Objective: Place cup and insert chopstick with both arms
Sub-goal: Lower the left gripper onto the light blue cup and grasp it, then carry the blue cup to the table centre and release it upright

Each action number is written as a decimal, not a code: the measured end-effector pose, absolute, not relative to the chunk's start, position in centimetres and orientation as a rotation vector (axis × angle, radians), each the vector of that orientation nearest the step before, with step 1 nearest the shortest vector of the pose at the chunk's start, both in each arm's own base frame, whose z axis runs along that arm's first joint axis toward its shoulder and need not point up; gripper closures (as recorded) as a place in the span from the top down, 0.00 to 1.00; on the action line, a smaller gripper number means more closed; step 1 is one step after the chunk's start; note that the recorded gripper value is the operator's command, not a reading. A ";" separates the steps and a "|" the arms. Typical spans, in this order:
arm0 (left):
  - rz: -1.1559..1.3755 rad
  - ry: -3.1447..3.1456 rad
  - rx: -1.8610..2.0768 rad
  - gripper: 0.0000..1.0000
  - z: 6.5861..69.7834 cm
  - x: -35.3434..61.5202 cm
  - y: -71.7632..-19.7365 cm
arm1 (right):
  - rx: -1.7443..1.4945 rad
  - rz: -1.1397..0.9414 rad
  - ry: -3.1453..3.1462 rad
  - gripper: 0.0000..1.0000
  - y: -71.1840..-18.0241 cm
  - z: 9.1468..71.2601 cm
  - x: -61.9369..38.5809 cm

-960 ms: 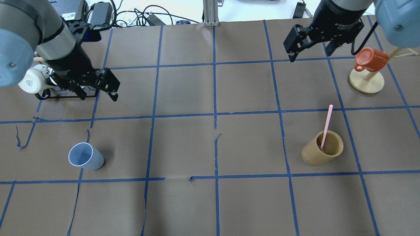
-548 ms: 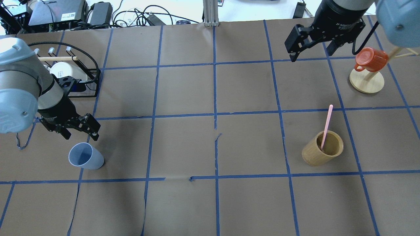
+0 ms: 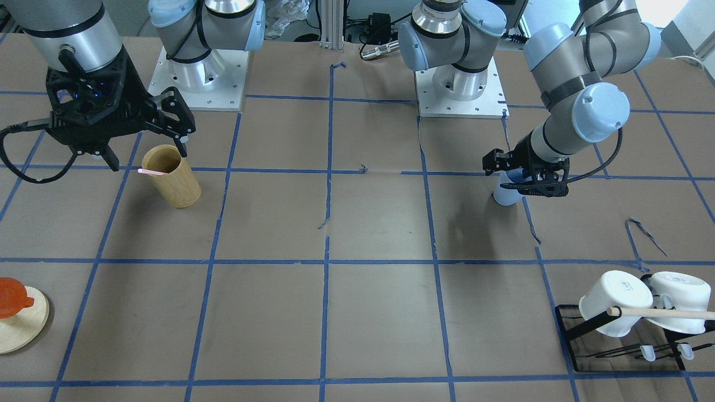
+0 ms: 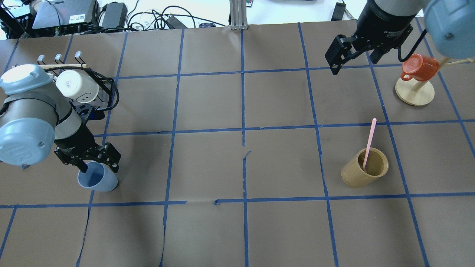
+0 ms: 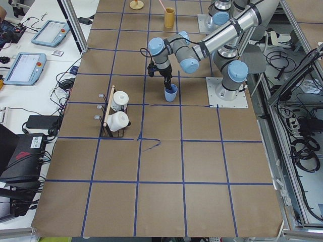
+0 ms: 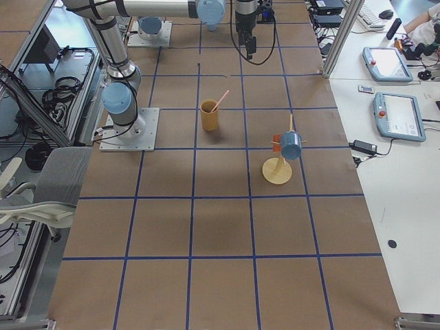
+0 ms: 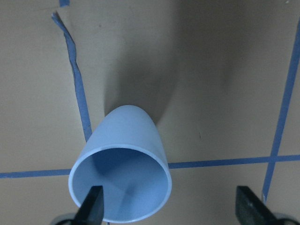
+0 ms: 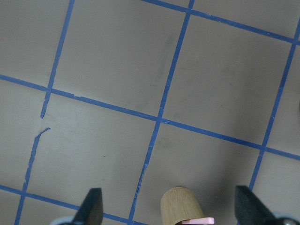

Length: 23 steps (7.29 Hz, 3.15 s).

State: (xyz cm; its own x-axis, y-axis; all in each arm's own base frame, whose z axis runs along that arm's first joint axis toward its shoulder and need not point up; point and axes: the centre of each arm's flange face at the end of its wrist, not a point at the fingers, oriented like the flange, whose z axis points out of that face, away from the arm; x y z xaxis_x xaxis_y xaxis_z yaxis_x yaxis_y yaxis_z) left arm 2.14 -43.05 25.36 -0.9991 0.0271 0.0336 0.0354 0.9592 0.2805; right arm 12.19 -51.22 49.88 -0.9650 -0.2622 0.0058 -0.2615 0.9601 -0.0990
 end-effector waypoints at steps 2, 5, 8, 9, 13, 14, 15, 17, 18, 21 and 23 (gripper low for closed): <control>-0.407 -3.094 -0.054 0.00 24.7 2.1 -42.9 | -0.278 -0.165 3.105 1.00 -50.7 50.3 12.6; -0.328 -3.123 -0.055 0.00 25.7 2.4 -43.8 | -0.252 -0.162 3.109 1.00 -50.6 50.2 12.7; -0.234 -3.160 0.039 0.00 28.8 2.0 -46.3 | -0.252 -0.166 3.106 1.00 -50.6 50.2 12.7; -0.203 -3.164 0.083 0.00 29.9 0.5 -47.2 | -0.252 -0.167 3.107 1.00 -50.6 50.2 12.7; -0.096 -3.122 0.229 0.00 32.3 -12.9 -49.8 | -0.279 -0.157 3.115 1.00 -50.7 50.0 12.1; -0.058 -3.114 0.208 0.00 32.6 -17.3 -50.0 | -0.304 -0.154 3.115 1.00 -50.7 50.0 11.9; -0.032 -3.099 0.179 0.00 33.0 -20.9 -50.4 | -0.319 -0.150 3.115 1.00 -50.8 49.9 11.4; -0.013 -3.070 0.044 0.00 32.7 -28.2 -50.1 | -0.348 -0.133 3.114 1.00 -50.9 49.4 9.8; 0.014 -3.062 -0.034 0.00 31.8 -31.7 -49.3 | -0.358 -0.125 3.113 1.00 -50.7 49.1 9.1; 0.045 -3.049 -0.174 0.99 27.9 -37.6 -48.1 | -0.359 -0.122 3.114 1.00 -50.3 48.5 8.6; 0.030 -3.056 -0.195 1.00 26.6 -38.5 -47.9 | -0.358 -0.120 3.114 1.00 -50.1 48.4 8.6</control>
